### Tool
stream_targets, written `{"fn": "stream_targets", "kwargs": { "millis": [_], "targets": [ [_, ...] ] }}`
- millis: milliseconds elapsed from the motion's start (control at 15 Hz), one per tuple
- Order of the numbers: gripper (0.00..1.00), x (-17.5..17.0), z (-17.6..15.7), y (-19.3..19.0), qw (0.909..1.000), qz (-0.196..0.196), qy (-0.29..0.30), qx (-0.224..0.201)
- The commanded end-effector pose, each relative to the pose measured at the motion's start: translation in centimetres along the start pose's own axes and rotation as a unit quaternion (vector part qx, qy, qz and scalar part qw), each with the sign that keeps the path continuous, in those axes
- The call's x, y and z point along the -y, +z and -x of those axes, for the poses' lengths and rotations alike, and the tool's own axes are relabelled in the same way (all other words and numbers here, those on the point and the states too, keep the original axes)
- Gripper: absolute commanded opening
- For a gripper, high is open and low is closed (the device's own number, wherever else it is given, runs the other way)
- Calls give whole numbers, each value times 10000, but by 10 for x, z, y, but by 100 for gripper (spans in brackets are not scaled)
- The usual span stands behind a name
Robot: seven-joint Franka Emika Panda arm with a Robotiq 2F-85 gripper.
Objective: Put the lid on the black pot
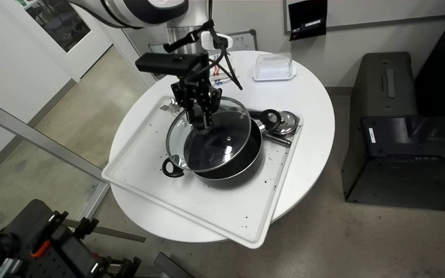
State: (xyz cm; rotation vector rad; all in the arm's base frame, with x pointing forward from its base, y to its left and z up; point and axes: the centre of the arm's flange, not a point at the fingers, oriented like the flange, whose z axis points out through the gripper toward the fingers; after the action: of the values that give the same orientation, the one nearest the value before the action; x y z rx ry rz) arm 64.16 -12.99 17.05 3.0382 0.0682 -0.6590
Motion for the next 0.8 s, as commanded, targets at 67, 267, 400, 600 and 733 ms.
{"fn": "stream_targets", "kwargs": {
  "millis": [67,267,400,600,733],
  "targets": [
    [25,-11,-17,-6,9998,-144,167,25],
    [25,-14,-22,0,9997,-135,216,24],
    [25,-16,-24,3,9996,-122,237,23],
    [25,-18,-28,8,9996,-110,261,17],
    [25,-18,-29,10,9996,-109,266,22]
  ]
}}
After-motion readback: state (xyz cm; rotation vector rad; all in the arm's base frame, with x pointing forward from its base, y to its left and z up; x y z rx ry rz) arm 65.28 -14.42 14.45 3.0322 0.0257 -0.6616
